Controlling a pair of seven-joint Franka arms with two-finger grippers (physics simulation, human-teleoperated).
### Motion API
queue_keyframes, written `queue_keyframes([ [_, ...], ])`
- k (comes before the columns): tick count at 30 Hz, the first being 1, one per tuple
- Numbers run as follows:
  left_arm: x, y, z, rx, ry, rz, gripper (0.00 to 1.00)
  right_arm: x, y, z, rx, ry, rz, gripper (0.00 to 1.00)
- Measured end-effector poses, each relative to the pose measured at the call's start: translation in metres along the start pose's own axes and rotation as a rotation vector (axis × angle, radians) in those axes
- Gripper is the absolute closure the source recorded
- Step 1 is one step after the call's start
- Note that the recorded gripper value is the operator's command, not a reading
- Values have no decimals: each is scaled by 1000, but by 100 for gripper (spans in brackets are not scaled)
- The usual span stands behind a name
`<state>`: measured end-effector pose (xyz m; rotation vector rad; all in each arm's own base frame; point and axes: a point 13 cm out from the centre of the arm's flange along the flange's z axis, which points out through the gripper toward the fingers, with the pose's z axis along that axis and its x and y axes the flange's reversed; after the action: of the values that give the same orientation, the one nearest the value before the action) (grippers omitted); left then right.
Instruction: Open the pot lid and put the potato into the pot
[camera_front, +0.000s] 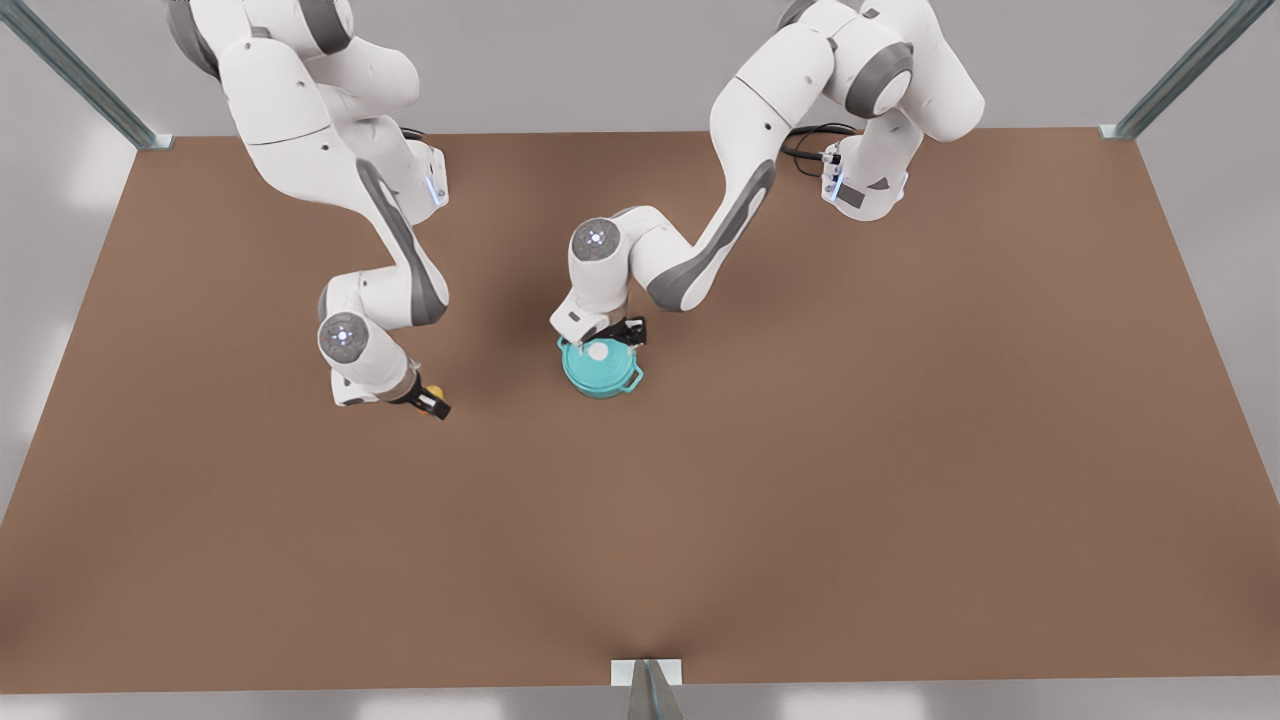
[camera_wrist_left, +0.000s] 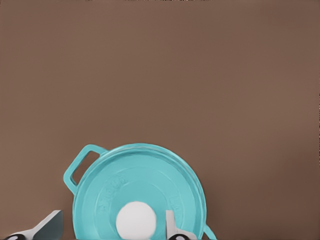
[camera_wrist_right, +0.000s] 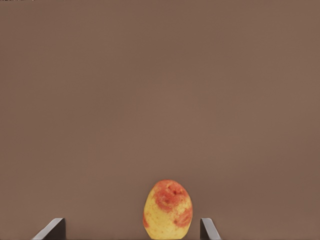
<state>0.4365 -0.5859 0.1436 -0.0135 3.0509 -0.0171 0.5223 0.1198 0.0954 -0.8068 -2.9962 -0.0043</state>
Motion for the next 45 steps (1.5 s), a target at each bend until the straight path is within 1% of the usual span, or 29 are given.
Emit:
queue_keyframes([
  [7,5,-13,19,13,-14,-79,0,1,-3,32,-27,-33,77,0],
  [15,21,-22,42,0,-39,-98,0,9,-12,44,-52,-59,130,0],
  [16,22,-23,43,1,-41,-103,24,11,-14,45,-51,-58,133,0],
  [17,22,-24,42,3,-42,-109,56,12,-16,48,-50,-58,135,0],
  [18,21,-25,42,6,-44,-115,66,15,-18,52,-47,-56,138,0],
  [19,21,-25,41,8,-45,-123,69,17,-19,55,-46,-55,138,0],
  [21,17,-27,35,15,-51,-138,70,19,-20,59,-46,-56,141,0],
  [22,12,-28,29,19,-56,-147,72,19,-20,60,-48,-58,143,0],
  [26,-13,-18,14,7,-71,-195,74,18,-20,60,-56,-66,151,0],
  [27,-22,-12,12,1,-72,-211,74,19,-20,61,-55,-66,153,0],
  [28,-43,-3,5,6,-79,-242,74,20,-21,62,-54,-65,154,0],
  [30,-120,42,-16,19,-91,-354,74,22,-22,64,-52,-64,155,8],
  [31,-156,81,-10,1,-86,-412,74,22,-22,64,-53,-64,156,13],
  [33,-220,175,21,-43,-63,-526,73,22,-22,64,-53,-65,158,16],
  [34,-242,216,35,-55,-48,-568,73,22,-22,64,-53,-65,159,19],
  [35,-256,249,51,-65,-33,-595,73,22,-22,64,-53,-65,160,19],
  [37,-267,283,79,-73,-15,-604,73,22,-22,63,-55,-66,160,23],
  [38,-269,288,84,-69,-14,-593,0,22,-22,63,-55,-66,160,27],
  [43,-278,298,65,-69,-20,-499,0,22,-22,62,-54,-66,161,40],
  [44,-287,319,49,-70,-15,-504,0,22,-22,62,-54,-65,161,40],
  [45,-311,369,-8,-46,-19,-552,0,21,-22,61,-55,-66,161,40],
])
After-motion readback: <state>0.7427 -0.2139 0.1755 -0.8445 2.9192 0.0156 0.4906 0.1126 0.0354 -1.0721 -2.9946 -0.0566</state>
